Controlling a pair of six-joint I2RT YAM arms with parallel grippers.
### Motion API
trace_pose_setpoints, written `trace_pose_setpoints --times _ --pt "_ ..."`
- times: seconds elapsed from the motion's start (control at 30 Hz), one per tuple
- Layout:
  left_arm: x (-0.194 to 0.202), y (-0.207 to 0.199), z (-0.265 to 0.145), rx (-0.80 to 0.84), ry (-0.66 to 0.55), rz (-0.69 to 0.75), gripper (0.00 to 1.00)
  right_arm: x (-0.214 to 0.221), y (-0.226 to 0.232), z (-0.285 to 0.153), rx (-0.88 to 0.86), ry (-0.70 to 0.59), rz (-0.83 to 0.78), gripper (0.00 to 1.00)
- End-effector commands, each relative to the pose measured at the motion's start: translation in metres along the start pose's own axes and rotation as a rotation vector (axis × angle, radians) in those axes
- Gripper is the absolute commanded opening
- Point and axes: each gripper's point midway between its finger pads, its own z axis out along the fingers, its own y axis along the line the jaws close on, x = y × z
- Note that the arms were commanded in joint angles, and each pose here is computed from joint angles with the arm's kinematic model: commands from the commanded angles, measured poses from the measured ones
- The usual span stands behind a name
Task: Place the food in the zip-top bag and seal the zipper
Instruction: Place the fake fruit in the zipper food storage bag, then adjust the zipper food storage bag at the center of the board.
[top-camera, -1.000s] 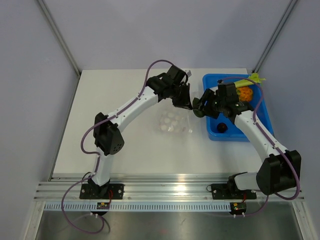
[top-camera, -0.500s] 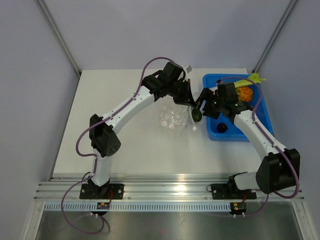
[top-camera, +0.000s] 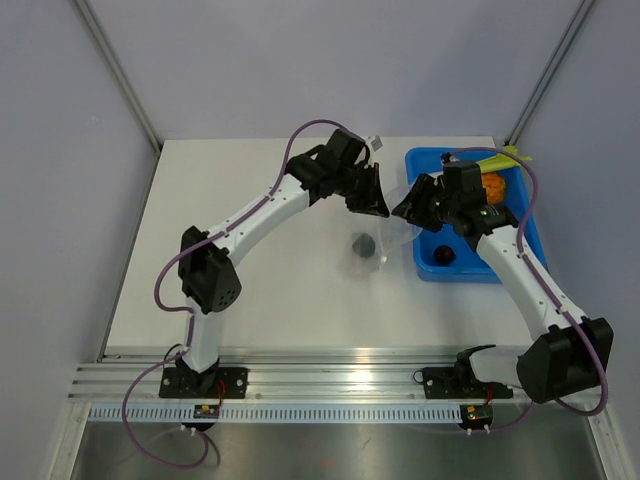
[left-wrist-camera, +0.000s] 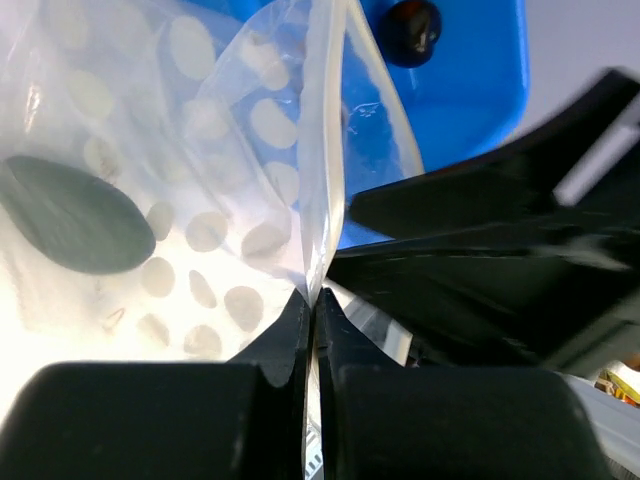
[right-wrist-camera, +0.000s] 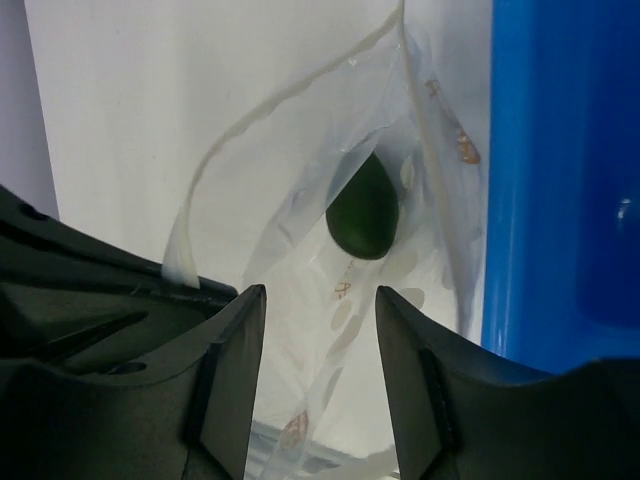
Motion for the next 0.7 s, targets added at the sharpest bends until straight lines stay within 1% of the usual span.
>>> trace_pose_setpoints --times 0.0,0.07,0.1,0.13,0.17,0.23,0.3,0.4,0.47,0.57,0.63,0.67 --pt "-0.004 -0.008 -0.012 0.048 -0.015 0.012 0.00 -0.032 0.004 -0.029 0.053 -0.150 -0.043 0.55" --pt "-0.004 -0.006 -0.012 0.046 -0.019 0.014 0.00 -0.034 -0.004 -0.035 0.093 -0.172 -0.035 0.55" --pt "-0.005 -0.006 -0.013 0.045 -0.021 0.013 0.00 -0.037 -0.009 -0.038 0.123 -0.199 -0.035 0.56" --pt "-0.005 -0.005 -0.014 0.044 -0.022 0.012 0.00 -0.036 -0.013 -0.039 0.140 -0.202 -0.032 0.64" --pt "-0.005 -0.004 -0.014 0.044 -0.023 0.013 0.00 -0.035 -0.015 -0.040 0.144 -0.207 -0.032 0.70" --pt "-0.005 -0.004 -0.015 0.045 -0.023 0.012 0.00 -0.031 -0.019 -0.036 0.160 -0.188 -0.031 0.76" --pt "-0.004 -0.003 -0.014 0.047 -0.018 0.009 0.00 -0.023 -0.020 -0.029 0.152 -0.143 -0.036 0.77" --pt "-0.004 -0.005 -0.015 0.057 -0.020 0.007 0.00 -0.008 -0.022 -0.011 0.141 -0.056 -0.029 0.76" --pt "-0.004 -0.004 -0.015 0.054 -0.021 0.007 0.00 0.001 -0.026 0.000 0.139 -0.013 -0.023 0.72" --pt "-0.003 -0.004 -0.017 0.052 -0.024 0.011 0.00 0.009 -0.020 0.008 0.090 0.020 -0.019 0.59" --pt "-0.005 -0.004 -0.020 0.052 -0.031 0.013 0.00 0.009 -0.017 0.009 0.069 0.024 -0.018 0.40" --pt "-0.005 -0.004 -0.021 0.048 -0.030 0.013 0.00 0.007 -0.016 0.008 0.068 0.017 -0.018 0.34"
